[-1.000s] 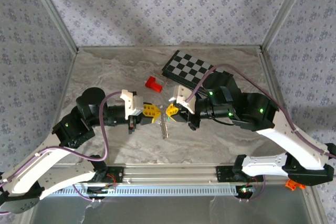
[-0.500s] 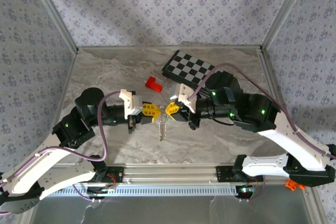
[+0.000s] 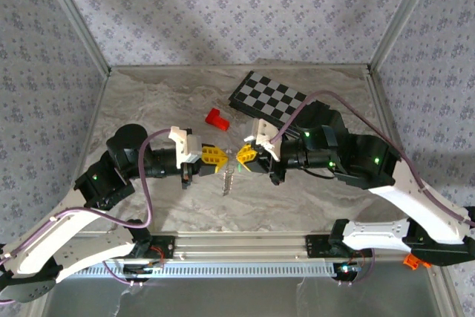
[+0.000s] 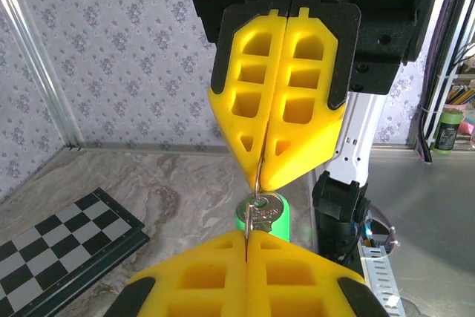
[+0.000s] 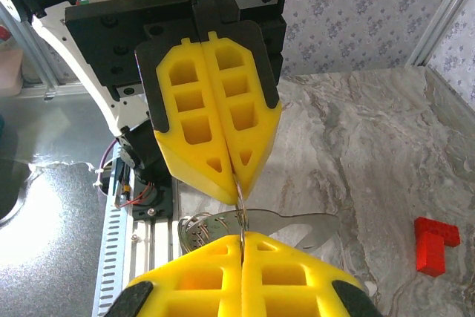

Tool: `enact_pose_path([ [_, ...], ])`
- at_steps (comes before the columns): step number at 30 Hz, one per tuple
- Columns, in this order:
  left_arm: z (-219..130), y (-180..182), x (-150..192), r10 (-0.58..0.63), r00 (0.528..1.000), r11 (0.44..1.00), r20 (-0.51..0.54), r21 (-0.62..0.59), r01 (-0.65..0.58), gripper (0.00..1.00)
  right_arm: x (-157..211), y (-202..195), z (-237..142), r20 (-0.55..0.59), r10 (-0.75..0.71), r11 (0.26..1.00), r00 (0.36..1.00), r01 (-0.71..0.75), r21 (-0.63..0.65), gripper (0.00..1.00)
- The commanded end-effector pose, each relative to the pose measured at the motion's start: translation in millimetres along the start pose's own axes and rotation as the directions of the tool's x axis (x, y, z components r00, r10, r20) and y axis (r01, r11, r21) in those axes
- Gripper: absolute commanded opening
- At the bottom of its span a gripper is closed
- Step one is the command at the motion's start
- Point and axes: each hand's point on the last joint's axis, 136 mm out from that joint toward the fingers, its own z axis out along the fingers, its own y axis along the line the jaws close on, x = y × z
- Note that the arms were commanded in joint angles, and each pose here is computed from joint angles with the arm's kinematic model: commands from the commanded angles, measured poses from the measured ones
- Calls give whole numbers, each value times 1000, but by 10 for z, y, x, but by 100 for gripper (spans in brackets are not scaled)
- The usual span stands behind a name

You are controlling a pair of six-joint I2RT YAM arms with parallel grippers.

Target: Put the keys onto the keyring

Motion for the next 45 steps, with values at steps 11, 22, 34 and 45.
enact_pose_path([
  [11,-41,-59,-138,32,998,999,53,16,-33,0,-23,48,38,15,10,1000,1000,-9,-30,0],
  [22,-35,-59,-138,32,998,999,52,18,-33,0,-31,26,54,24,7,1000,1000,-7,-26,0],
  [34,-37,-55,-138,33,998,999,51,16,-34,0,-24,-14,24,29,9,1000,1000,-9,-5,0],
  [45,-37,-50,-134,32,998,999,48,13,-32,0,-21,-27,-18,39,14,1000,999,-14,7,0],
])
